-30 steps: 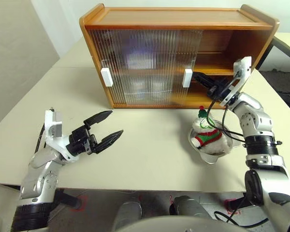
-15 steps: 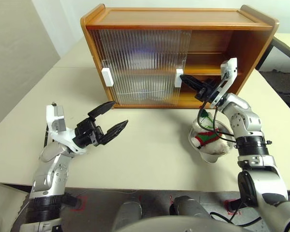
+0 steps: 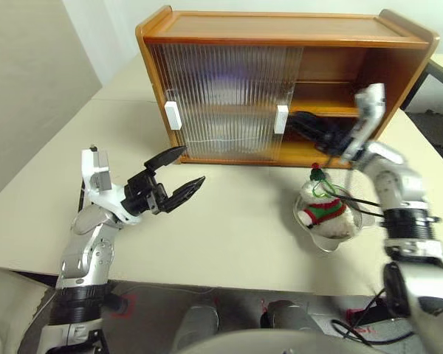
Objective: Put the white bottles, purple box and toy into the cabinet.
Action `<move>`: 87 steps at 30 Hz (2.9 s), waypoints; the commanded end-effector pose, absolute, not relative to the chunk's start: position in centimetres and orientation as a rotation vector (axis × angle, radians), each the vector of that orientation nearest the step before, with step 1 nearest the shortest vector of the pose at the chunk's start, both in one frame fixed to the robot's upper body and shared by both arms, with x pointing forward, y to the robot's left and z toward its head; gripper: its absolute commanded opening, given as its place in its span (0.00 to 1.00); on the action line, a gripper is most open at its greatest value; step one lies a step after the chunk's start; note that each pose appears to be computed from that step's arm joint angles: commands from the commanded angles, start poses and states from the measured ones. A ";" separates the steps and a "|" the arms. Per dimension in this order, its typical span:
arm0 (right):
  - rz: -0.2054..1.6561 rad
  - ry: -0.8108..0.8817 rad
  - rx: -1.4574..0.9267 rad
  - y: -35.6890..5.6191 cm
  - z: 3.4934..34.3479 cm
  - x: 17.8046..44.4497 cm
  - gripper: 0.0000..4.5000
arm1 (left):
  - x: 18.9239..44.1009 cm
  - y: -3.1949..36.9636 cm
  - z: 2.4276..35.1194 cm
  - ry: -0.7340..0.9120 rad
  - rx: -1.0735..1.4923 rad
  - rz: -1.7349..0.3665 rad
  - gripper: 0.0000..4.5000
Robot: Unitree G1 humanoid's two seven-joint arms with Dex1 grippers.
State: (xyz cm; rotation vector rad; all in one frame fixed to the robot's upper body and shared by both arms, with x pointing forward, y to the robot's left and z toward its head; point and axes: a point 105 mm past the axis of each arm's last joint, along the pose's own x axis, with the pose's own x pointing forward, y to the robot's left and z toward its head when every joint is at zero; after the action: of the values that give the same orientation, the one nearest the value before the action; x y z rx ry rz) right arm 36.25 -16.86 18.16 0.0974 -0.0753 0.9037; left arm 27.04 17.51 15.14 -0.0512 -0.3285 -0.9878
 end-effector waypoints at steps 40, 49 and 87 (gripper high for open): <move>0.973 0.693 -0.052 -18.8 10.0 27.4 0.60 | 29.7 12.9 14.8 -0.285 -0.066 -1.083 1.00; 0.978 0.702 -0.062 -19.0 9.6 27.4 0.00 | 30.8 11.6 14.3 -0.273 0.018 -0.927 1.00; 0.639 0.106 0.054 -20.4 24.4 38.2 0.00 | 30.6 10.7 14.0 -0.258 0.000 -0.992 1.00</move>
State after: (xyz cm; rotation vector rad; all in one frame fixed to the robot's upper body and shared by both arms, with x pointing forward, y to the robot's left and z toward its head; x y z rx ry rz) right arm 37.51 -20.42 23.62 0.0813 0.1449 0.6692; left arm 30.58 10.91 14.21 0.0024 -0.2721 -0.9816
